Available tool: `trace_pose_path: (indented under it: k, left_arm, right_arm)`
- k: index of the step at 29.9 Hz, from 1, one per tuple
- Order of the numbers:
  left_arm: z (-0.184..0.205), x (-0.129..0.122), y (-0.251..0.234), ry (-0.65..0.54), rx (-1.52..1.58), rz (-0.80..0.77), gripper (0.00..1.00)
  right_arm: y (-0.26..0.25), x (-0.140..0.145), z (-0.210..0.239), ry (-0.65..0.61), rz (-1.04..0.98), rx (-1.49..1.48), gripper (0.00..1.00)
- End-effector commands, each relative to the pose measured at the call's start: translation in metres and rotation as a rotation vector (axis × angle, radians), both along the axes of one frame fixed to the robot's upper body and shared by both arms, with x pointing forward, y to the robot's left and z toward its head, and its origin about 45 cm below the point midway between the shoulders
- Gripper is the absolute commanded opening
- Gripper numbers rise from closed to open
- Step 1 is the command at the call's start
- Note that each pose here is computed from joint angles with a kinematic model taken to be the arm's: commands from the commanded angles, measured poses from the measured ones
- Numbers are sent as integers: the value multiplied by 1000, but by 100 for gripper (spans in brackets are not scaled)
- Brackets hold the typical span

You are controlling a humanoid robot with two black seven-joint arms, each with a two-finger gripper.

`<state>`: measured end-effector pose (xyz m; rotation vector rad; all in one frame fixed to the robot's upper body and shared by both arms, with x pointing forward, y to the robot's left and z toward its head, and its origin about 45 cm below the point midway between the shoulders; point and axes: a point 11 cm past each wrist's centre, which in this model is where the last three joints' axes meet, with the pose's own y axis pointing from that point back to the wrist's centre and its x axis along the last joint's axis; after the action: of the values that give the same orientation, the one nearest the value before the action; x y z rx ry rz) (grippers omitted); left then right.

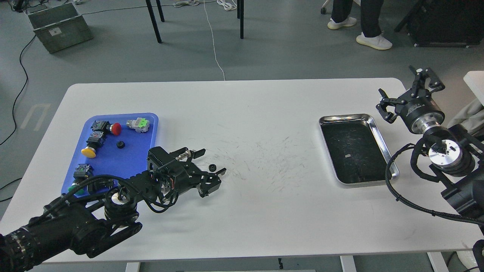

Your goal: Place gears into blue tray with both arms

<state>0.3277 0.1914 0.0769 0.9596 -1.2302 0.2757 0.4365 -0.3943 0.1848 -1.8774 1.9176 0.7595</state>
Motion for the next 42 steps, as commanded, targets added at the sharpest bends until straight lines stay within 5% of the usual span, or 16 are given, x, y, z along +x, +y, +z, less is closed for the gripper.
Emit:
trace_pose_path:
  k: [1,6,8,10,19,29,38,42]
  left_arm:
    - [-5,-1,6,6,10,14,62]
    - [-8,-4,8,14,12,14,32]
    - [-8,-4,7,11,7,14,10]
    - [-6,-3,6,3,-4,10,4]
    - [27,8,13,54,-267,171,4]
    - [102,43,131,-70,-242,366,4]
    - [59,16,220,-1,-116,523,4]
    - [38,10,216,23,-121,528,4]
  right_arm:
    - [0,0,0,1,2,0,93]
    - [1,0,-1,2,4,-3,93]
    - [1,0,-1,2,4,-3,93]
    - [1,0,-1,2,4,-3,93]
    - [4,2,3,-7,12,-3,93]
    - [6,4,6,-13,17,-1,94]
    - [10,5,6,-15,23,-1,94]
    - [17,10,11,-28,34,4,94]
